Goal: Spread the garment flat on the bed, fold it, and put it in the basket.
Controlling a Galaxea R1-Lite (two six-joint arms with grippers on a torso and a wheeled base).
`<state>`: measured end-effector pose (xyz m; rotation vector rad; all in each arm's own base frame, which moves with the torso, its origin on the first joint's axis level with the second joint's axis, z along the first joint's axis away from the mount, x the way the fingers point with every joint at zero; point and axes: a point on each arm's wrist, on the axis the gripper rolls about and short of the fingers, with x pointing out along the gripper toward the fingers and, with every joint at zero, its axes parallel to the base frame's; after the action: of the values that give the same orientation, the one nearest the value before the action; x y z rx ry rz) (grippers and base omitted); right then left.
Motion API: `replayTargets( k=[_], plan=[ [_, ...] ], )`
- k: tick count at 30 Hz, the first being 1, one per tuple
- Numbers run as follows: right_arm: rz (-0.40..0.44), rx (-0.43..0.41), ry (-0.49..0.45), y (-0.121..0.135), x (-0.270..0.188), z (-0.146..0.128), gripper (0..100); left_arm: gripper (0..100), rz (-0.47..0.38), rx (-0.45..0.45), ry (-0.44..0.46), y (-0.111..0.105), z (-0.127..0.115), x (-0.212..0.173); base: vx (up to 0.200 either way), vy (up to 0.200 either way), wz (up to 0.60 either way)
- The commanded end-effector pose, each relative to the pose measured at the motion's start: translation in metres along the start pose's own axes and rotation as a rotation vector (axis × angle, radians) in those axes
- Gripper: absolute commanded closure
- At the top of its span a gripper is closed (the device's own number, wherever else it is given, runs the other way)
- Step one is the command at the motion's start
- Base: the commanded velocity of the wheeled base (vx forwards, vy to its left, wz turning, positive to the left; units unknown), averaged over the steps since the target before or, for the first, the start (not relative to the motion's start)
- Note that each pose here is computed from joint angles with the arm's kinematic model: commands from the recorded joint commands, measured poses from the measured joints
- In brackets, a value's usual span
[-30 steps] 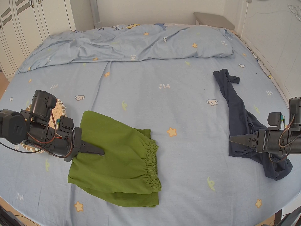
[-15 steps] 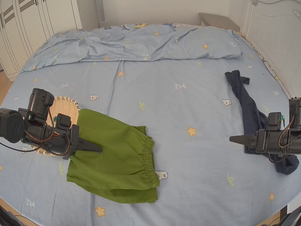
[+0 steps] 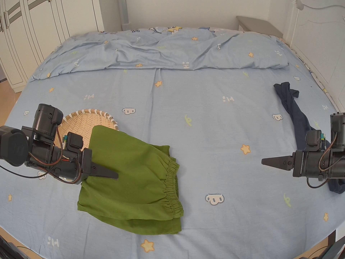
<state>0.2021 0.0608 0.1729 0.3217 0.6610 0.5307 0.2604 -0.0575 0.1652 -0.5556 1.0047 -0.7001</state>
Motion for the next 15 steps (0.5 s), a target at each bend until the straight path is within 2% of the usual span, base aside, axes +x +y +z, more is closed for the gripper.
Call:
replayTargets(
  k=[1,3,4,7,10,13,15],
  plan=[
    [0.015,-0.012,-0.008,0.004,-0.004,-0.001,0,100,-0.014,0.149,0.053,-0.017,-0.011,0.01,0.0,0.0,0.0],
    [0.015,-0.012,-0.008,0.004,-0.004,-0.001,0,100,-0.014,0.149,0.053,-0.017,-0.011,0.01,0.0,0.0,0.0],
    [0.014,-0.013,-0.006,0.004,-0.004,-0.002,0,100,0.019,0.25,0.072,-0.034,-0.013,0.02,0.0,0.0,0.0],
    [0.015,-0.013,-0.005,0.005,-0.004,-0.002,0,100,0.043,0.306,0.069,-0.047,-0.012,0.024,0.0,0.0,0.0],
    [0.016,-0.015,-0.005,0.005,-0.004,-0.002,0,100,0.013,0.413,0.038,-0.066,-0.003,0.02,0.0,0.0,0.0],
    [0.016,-0.014,-0.008,0.005,-0.004,-0.002,0,100,0.013,0.504,0.017,-0.074,0.003,0.015,0.0,0.0,0.0],
    [0.015,-0.014,-0.007,0.005,-0.004,-0.002,0,100,0.012,0.53,0.009,-0.076,0.005,0.013,0.0,0.0,0.0]
  ],
)
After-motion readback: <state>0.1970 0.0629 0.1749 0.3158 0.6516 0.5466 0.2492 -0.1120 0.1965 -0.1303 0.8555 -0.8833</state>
